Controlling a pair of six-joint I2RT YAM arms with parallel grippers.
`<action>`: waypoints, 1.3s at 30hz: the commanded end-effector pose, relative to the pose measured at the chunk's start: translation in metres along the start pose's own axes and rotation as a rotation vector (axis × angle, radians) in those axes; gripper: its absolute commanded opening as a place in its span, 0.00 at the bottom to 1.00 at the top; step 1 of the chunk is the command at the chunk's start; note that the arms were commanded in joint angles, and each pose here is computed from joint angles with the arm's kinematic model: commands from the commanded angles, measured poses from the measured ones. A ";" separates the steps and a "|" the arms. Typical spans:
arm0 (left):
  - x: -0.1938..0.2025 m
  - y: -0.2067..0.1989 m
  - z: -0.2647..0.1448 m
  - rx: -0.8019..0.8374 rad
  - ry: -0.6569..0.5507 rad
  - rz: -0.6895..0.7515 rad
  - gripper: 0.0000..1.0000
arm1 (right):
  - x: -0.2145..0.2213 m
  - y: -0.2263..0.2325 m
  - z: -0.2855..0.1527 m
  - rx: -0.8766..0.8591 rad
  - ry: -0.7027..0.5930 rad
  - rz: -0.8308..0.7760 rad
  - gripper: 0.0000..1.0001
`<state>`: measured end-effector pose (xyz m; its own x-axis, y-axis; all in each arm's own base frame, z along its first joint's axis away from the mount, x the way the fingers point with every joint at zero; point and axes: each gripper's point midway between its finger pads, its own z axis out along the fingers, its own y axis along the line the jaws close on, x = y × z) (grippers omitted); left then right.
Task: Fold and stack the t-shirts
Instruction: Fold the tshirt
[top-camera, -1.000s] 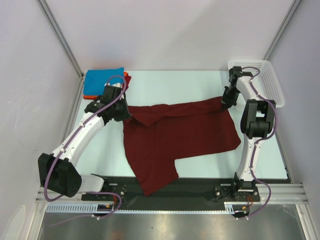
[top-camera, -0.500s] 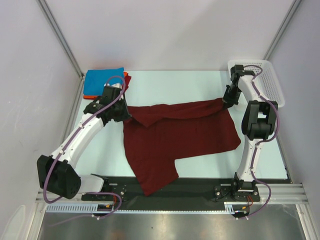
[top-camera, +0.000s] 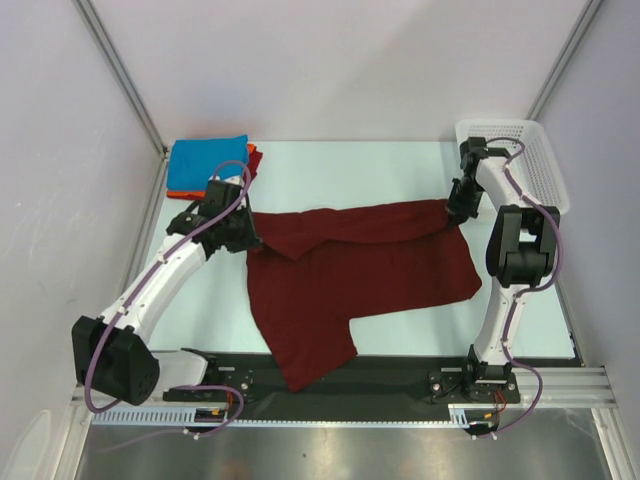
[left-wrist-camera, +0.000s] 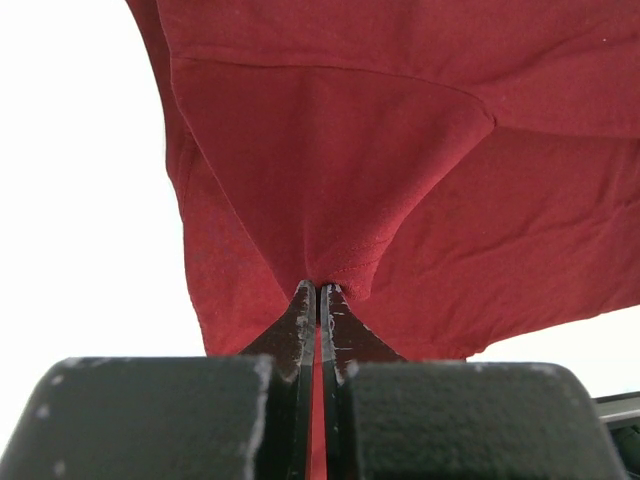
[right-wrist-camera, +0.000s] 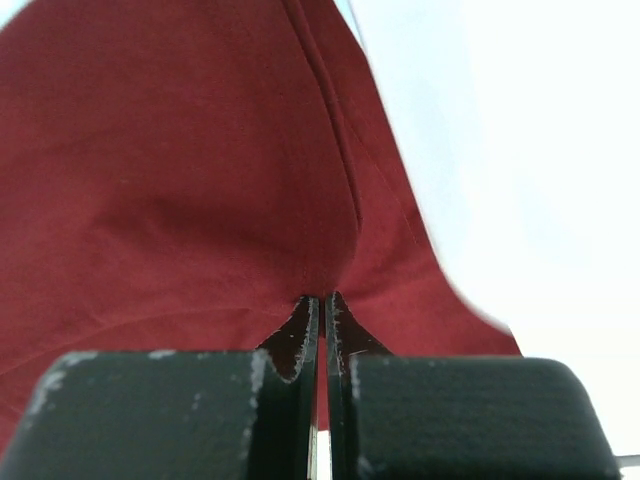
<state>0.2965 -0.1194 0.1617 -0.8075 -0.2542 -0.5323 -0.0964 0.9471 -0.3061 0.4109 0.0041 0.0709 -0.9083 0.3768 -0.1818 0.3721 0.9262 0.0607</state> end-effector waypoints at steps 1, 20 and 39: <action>-0.002 -0.001 -0.006 0.017 -0.020 0.016 0.00 | -0.011 0.000 -0.035 -0.006 -0.108 -0.006 0.00; 0.029 0.008 0.011 0.010 0.089 0.032 0.29 | 0.000 -0.008 -0.010 0.054 -0.058 -0.030 0.31; -0.054 -0.014 0.055 0.088 0.029 -0.013 0.31 | 0.134 0.305 -0.060 -0.628 -0.086 -0.319 0.00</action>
<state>0.3516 -0.1187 0.1590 -0.7925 -0.2909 -0.5360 -0.1020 0.9298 -0.3537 0.3852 0.2946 0.1315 -0.9164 0.0551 -0.3965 -0.1301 0.8958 0.4251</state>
